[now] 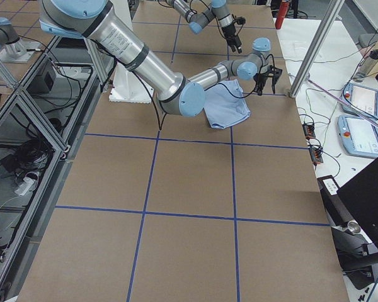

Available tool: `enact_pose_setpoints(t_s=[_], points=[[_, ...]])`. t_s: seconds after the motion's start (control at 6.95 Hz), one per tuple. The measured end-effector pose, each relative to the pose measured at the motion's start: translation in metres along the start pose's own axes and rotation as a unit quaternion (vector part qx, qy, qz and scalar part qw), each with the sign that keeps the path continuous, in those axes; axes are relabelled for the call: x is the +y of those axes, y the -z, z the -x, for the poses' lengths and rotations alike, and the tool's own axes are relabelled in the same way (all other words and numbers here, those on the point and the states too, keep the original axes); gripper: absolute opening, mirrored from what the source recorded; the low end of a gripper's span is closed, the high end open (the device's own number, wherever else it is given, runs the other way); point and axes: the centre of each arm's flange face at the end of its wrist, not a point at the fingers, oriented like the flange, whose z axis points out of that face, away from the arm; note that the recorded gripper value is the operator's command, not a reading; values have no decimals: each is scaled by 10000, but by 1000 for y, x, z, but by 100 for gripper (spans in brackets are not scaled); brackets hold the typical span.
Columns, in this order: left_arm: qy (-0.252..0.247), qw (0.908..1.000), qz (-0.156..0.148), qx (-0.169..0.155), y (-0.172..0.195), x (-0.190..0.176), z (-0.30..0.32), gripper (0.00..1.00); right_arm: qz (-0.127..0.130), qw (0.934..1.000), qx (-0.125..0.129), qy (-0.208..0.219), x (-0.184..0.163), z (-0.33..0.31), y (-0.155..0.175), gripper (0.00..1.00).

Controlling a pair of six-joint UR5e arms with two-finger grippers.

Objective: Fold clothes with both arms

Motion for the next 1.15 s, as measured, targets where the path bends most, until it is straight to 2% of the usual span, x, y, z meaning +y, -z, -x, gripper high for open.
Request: enact_pose_setpoints(t_s=[0.14, 0.29, 0.43, 0.58, 0.86, 1.01, 1.15], points=[[-315, 9993, 175, -13, 10, 1, 13, 100, 157, 9997, -30, 200, -21, -56, 17, 20], [-695, 9972, 291, -39, 24, -7, 31, 100, 199, 9989, -40, 434, -50, -120, 34, 41], [-1028, 9940, 365, -99, 43, -27, 57, 100, 130, 9968, 16, 785, -80, -185, 51, 67], [-1420, 9888, 412, -202, 69, -56, 94, 100, 39, 9927, 124, 1203, -111, -254, 67, 100], [-2332, 9703, 377, -512, 131, -132, 184, 100, -131, 9832, 340, 1786, -153, -383, 105, 100], [-2765, 9578, 313, -723, 164, -174, 228, 100, -185, 9776, 437, 2051, -170, -439, 129, 100], [-3107, 9449, 296, -987, 191, -213, 272, 100, -136, 9725, 548, 2259, -184, -478, 150, 100]])
